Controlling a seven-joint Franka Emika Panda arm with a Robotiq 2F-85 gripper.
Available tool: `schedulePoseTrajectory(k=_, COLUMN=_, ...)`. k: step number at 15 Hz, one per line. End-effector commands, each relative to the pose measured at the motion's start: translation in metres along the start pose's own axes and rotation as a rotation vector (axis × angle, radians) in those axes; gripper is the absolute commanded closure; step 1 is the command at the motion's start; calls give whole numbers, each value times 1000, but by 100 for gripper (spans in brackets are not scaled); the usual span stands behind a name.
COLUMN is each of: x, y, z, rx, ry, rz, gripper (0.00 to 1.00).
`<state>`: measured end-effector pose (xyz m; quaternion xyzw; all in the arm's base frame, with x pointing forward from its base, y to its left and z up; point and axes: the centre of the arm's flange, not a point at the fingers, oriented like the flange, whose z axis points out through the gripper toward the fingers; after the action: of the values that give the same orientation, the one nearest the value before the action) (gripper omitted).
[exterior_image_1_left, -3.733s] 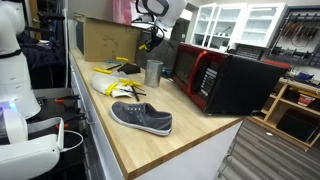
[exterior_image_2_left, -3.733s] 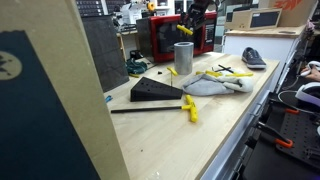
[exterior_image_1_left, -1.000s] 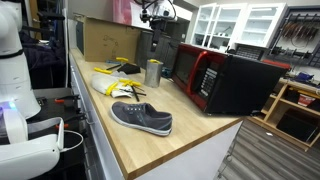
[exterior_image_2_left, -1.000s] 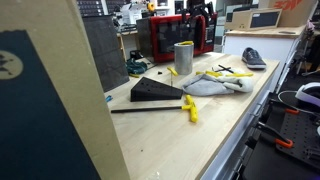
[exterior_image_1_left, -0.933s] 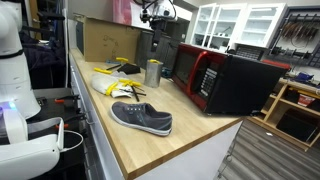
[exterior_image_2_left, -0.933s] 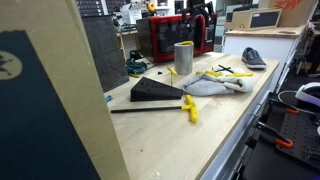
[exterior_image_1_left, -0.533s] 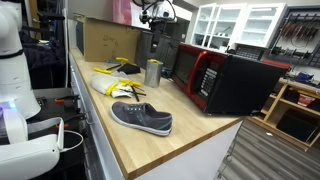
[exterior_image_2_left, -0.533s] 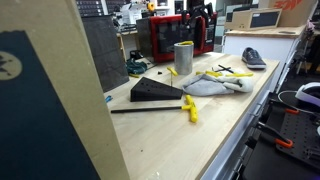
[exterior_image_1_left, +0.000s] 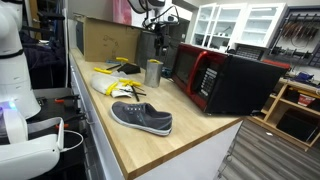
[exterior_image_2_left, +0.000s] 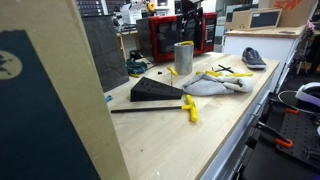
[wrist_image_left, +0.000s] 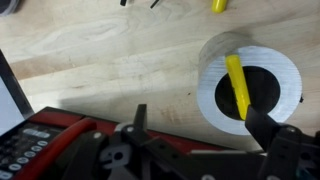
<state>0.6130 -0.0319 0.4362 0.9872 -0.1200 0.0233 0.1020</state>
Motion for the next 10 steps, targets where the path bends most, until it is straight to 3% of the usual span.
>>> schedulePoseTrajectory(k=1, x=9, y=-14, z=16, rx=40, ry=33, rz=-129, gripper=0)
schedulePoseTrajectory(k=6, x=16, y=-25, z=39, rx=99, ry=-8, rz=-240, gripper=0)
schedulePoseTrajectory(k=7, x=18, y=-23, z=42, rx=107, ry=-31, rz=-250, gripper=24)
schedulePoseTrajectory(k=9, x=20, y=-19, z=46, rx=117, ry=-76, rz=-251, gripper=32)
schedulePoseTrajectory(k=10, x=20, y=-16, z=50, rx=120, ry=-105, rz=-250, gripper=42)
